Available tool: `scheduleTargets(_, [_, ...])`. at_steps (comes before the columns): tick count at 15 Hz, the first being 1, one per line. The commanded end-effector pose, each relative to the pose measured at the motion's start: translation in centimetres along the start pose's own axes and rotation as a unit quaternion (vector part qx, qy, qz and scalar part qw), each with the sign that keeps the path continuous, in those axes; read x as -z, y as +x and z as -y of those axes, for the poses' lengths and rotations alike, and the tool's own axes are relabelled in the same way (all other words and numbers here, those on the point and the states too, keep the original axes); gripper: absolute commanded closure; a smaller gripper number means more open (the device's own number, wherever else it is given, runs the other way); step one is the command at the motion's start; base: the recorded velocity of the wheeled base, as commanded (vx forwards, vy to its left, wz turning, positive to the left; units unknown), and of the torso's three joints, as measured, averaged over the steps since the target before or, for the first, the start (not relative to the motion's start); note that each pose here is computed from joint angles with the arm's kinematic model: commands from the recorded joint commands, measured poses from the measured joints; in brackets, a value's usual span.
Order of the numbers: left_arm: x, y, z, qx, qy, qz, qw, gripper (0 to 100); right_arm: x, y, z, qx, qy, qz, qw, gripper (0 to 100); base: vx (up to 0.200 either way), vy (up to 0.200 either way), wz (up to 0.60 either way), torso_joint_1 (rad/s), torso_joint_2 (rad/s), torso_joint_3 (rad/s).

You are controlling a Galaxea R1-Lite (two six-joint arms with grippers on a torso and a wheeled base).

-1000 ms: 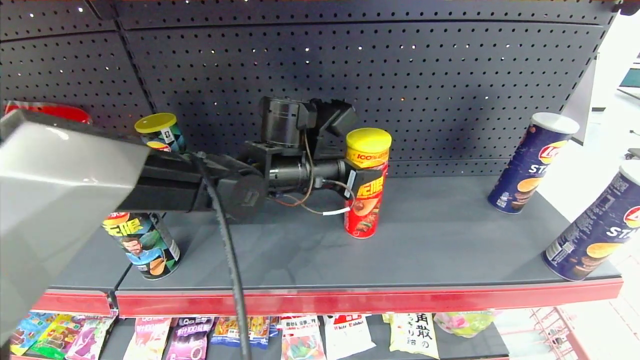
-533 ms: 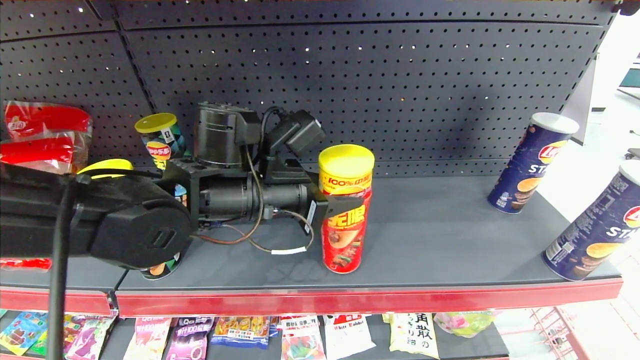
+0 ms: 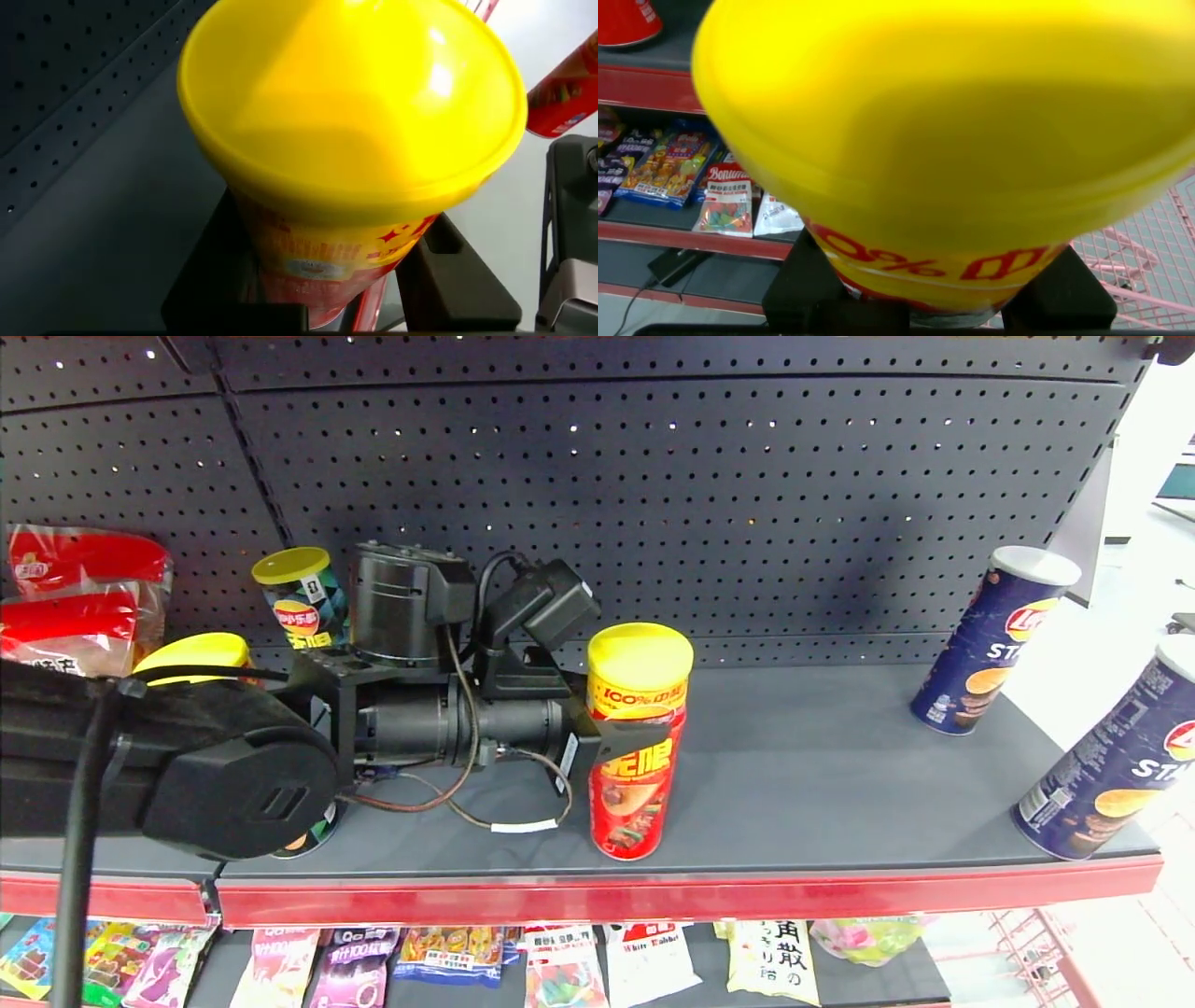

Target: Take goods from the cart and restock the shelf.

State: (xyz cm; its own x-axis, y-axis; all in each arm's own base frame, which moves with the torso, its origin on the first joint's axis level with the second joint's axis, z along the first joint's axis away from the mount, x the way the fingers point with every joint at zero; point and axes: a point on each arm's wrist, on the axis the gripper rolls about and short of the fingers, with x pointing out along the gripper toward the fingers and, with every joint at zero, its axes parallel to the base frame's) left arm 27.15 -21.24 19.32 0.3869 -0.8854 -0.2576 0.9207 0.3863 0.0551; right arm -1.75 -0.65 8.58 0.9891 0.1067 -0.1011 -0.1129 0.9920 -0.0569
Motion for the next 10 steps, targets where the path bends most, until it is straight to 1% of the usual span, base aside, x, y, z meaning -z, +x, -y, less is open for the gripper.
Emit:
scheduleTargets(1, [0.22,0.27,-0.05,0.001,-0.001,-0.003,1.0,100,-0.01,0.0,0.0,0.0,0.0,0.0,1.0,100,0.0,0.0,0.0,0.0,0.0,0.0])
scheduleTargets(3, [0.32,0.58,-0.2,0.001,0.0,0.002,1.0,100,-0.01,0.0,0.0,0.0,0.0,0.0,1.0,100,0.0,0.0,0.0,0.0,0.0,0.0])
scheduleTargets(4, [0.56,0.99,-0.38,0.0,0.003,0.007,1.0,100,-0.01,0.0,0.0,0.0,0.0,0.0,1.0,100,0.0,0.0,0.0,0.0,0.0,0.0])
scheduleTargets(6, [0.45,1.11,-0.34,0.001,0.005,0.016,0.9999,100,-0.01,0.0,0.0,0.0,0.0,0.0,1.0,100,0.0,0.0,0.0,0.0,0.0,0.0])
scheduleTargets(8, [0.39,1.09,-0.09,0.005,-0.002,0.015,0.9999,100,-0.01,0.0,0.0,0.0,0.0,0.0,1.0,100,0.0,0.0,0.0,0.0,0.0,0.0])
scheduleTargets(10, [0.42,0.96,-0.01,0.005,-0.003,0.015,0.9999,100,-0.01,0.0,0.0,0.0,0.0,0.0,1.0,100,0.0,0.0,0.0,0.0,0.0,0.0])
